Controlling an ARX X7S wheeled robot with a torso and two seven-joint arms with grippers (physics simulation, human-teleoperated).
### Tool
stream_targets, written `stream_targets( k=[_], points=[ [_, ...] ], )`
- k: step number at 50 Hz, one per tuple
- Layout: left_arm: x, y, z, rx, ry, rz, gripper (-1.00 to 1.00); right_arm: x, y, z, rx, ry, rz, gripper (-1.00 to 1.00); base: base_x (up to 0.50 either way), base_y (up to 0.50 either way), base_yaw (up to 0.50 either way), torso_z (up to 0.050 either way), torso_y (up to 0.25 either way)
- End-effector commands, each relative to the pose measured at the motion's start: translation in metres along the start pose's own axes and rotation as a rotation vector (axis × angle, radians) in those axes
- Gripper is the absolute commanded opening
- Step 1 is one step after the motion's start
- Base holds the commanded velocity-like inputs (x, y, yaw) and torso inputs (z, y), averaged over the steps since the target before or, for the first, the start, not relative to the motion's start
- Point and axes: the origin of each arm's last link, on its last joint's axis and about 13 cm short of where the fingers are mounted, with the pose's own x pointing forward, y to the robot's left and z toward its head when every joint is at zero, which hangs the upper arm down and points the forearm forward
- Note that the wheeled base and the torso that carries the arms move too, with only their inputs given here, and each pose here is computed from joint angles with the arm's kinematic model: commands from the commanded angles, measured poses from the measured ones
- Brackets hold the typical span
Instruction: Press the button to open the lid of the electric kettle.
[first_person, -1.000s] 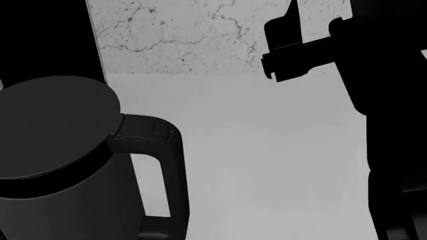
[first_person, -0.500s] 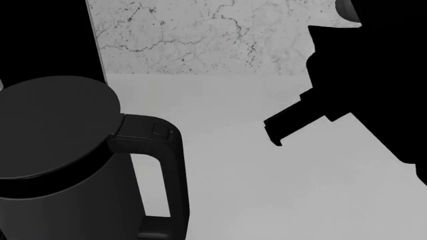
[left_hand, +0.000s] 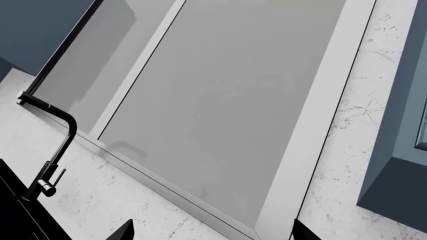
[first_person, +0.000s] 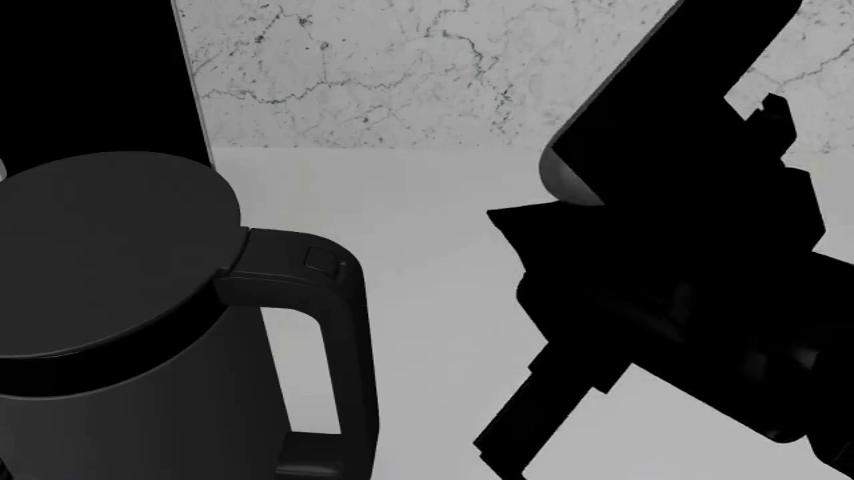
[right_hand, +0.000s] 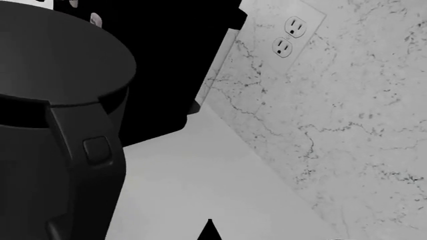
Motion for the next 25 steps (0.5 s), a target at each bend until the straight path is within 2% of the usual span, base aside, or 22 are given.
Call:
stream_targets(
  k=[1, 5, 11, 21, 25],
  points=[
    [0.008, 0.000, -0.009, 0.031, 0.032, 0.134, 1.00, 0.000, -0.016, 0.014, -0.028, 0.054, 0.120, -1.00, 0.00, 0.00, 0.00, 0.000, 0.000],
    [0.012, -0.003, -0.015, 0.043, 0.035, 0.134, 1.00, -0.002, -0.021, 0.023, -0.048, 0.066, 0.130, -1.00, 0.00, 0.00, 0.00, 0.000, 0.000],
    [0.011, -0.001, -0.020, 0.046, 0.039, 0.142, 1.00, 0.000, -0.019, 0.023, -0.081, 0.090, 0.175, -1.00, 0.00, 0.00, 0.00, 0.000, 0.000],
    [0.010, -0.001, -0.016, 0.052, 0.030, 0.142, 1.00, 0.000, -0.011, 0.023, -0.104, 0.075, 0.206, -1.00, 0.00, 0.00, 0.00, 0.000, 0.000],
    [0.011, -0.001, -0.017, 0.054, 0.029, 0.142, 1.00, 0.003, -0.014, 0.023, -0.101, 0.052, 0.189, -1.00, 0.00, 0.00, 0.00, 0.000, 0.000]
  ],
)
